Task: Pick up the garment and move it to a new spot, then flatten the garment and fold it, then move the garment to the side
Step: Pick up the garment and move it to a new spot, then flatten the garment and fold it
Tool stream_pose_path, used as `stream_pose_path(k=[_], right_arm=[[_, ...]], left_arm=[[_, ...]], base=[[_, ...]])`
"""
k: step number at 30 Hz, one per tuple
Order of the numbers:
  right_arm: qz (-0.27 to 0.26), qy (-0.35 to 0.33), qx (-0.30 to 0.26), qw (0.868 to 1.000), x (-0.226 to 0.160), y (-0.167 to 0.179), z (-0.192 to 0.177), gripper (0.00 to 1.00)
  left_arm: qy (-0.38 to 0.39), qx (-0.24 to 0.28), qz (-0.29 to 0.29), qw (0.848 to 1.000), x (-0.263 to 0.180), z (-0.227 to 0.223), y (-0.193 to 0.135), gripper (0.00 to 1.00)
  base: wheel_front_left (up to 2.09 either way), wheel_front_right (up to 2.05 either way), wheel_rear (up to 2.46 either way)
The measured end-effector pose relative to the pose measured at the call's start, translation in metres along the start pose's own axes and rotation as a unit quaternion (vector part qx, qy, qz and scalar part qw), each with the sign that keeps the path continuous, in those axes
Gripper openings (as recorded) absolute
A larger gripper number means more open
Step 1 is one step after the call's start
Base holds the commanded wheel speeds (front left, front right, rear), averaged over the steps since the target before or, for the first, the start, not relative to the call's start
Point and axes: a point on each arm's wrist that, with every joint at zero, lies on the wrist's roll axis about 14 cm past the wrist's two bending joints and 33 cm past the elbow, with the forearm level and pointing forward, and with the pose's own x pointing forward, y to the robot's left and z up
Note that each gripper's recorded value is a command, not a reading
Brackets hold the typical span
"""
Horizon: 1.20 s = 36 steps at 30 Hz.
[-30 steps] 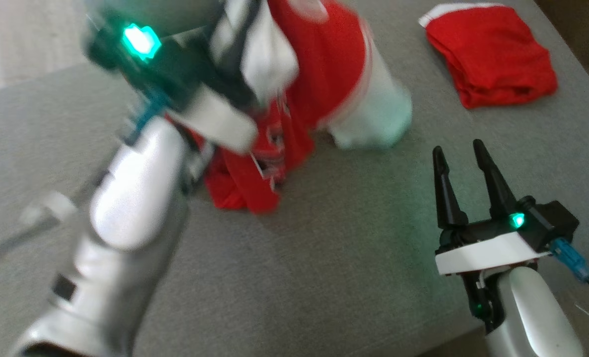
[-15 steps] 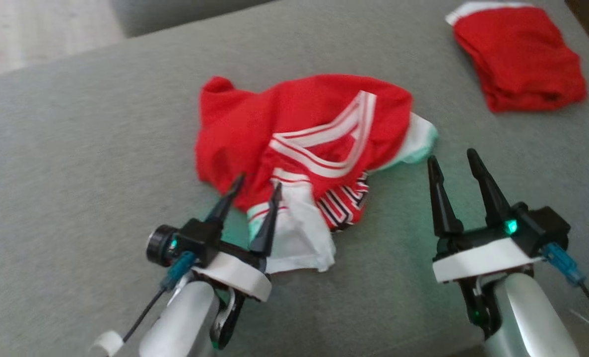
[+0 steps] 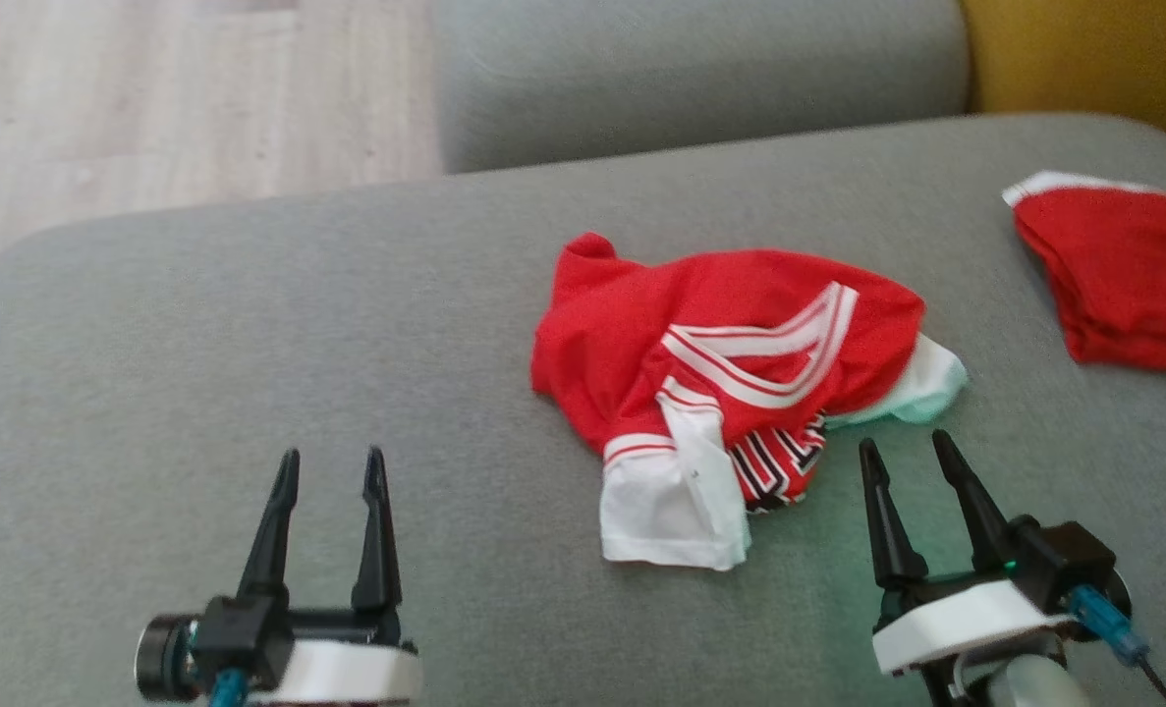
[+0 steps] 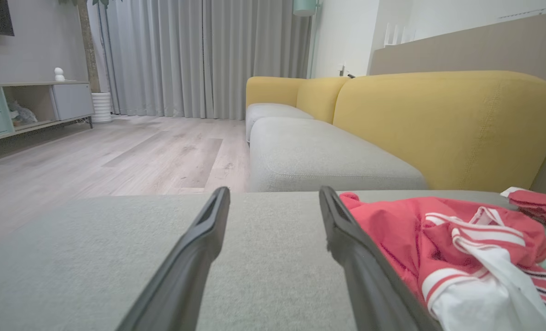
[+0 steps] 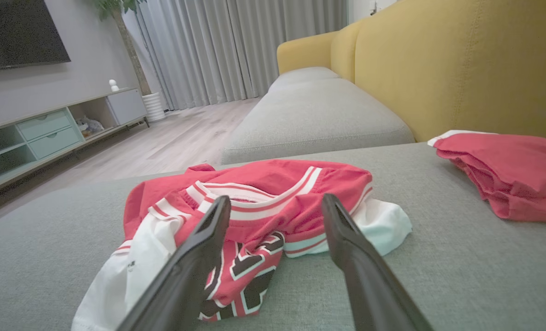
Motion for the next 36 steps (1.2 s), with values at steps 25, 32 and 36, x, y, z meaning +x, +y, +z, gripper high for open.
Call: stream_pose_path(k=[25,32,36], right_arm=[[0.014,-0.003,-0.003,1.0,-0.008,0.009,0.001,1.0],[0.012,-0.003,-0.003,1.0,-0.009,0.008,0.001,1.0],[0.011,-0.002,-0.003,1.0,-0.009,0.008,0.0,1.0]], left_arm=[[0.017,0.037,-0.001,0.999,-0.029,-0.01,0.005,1.0],[0.024,0.036,-0.006,0.999,-0.029,-0.015,0.002,1.0],[0.026,0.035,-0.005,0.999,-0.029,-0.016,0.002,1.0]], base=[[0.0,0.0,0.0],[0.0,0.0,0.0],[0.0,0.0,0.0]])
